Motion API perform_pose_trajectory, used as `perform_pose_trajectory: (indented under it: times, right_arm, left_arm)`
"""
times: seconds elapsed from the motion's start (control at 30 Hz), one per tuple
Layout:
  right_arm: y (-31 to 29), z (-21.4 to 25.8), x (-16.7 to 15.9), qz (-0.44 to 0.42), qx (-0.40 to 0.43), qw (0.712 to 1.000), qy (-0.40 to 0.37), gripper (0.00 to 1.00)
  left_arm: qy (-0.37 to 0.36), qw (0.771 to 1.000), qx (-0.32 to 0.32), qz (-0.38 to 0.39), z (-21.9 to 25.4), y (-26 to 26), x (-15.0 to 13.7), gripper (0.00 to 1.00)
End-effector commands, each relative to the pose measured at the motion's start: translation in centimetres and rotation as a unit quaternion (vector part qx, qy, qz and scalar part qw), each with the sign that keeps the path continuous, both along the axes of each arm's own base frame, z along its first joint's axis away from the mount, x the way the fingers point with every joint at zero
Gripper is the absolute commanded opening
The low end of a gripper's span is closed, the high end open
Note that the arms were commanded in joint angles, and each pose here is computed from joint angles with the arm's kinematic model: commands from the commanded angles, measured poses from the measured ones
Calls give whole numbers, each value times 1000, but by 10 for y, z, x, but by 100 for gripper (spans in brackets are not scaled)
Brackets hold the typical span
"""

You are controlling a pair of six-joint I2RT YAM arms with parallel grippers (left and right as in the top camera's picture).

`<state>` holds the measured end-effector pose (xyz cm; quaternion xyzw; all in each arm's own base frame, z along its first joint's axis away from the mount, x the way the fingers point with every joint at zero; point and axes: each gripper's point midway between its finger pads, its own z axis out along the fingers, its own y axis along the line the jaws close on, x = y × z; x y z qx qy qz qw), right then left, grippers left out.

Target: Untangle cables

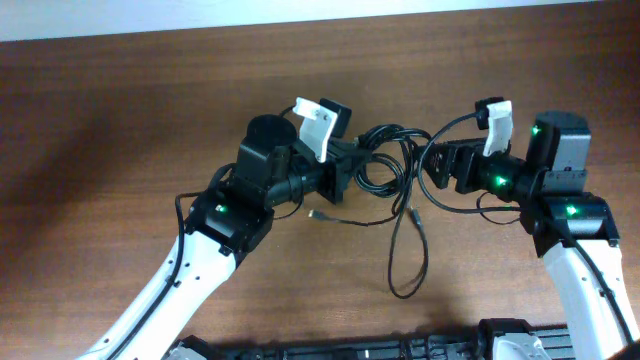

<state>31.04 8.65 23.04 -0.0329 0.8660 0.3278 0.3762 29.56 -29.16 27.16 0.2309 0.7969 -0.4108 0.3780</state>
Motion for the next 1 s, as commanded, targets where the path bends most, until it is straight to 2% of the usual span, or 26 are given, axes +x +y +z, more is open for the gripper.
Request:
perform_pose_trajectory:
  times: [0.0,0.13,0.2,0.27,0.33,0.37,0.43,0.6,0.77,0.97]
  right_arm:
    - [-16,-3,6,-49,-27,998,6,82]
    - [-19,-5,6,-60,-27,998,13,82]
    - [-19,-6,5,-60,-27,998,17,83]
    - [-19,-7,5,-60,-27,998,19,83]
    - [-15,-5,2,-50,-18,998,20,83]
    - [-11,0,0,-40,-10,999,13,83]
    - [-4,10,-7,-8,-16,1000,-19,83]
    - [2,17,-27,57,-73,993,-75,84]
    - [-16,7,-20,13,-114,991,-62,84]
    - [-21,5,-17,1,-126,990,-60,84]
  left_arm:
    - [-5,999,-16,-42,8,-8,-12,0]
    - [3,997,-27,-74,11,-18,-26,0]
    - [21,997,-40,-64,14,-21,-26,0]
    - [31,999,-32,-15,9,-15,-13,0]
    - [67,995,-9,78,-8,3,6,0]
    - [103,985,0,138,-20,17,14,0]
    - [138,976,-3,168,-28,29,19,0]
    - [148,984,-41,95,-13,9,3,0]
    - [165,984,-61,33,-5,-4,-15,0]
    - [163,985,-62,7,-2,-16,-27,0]
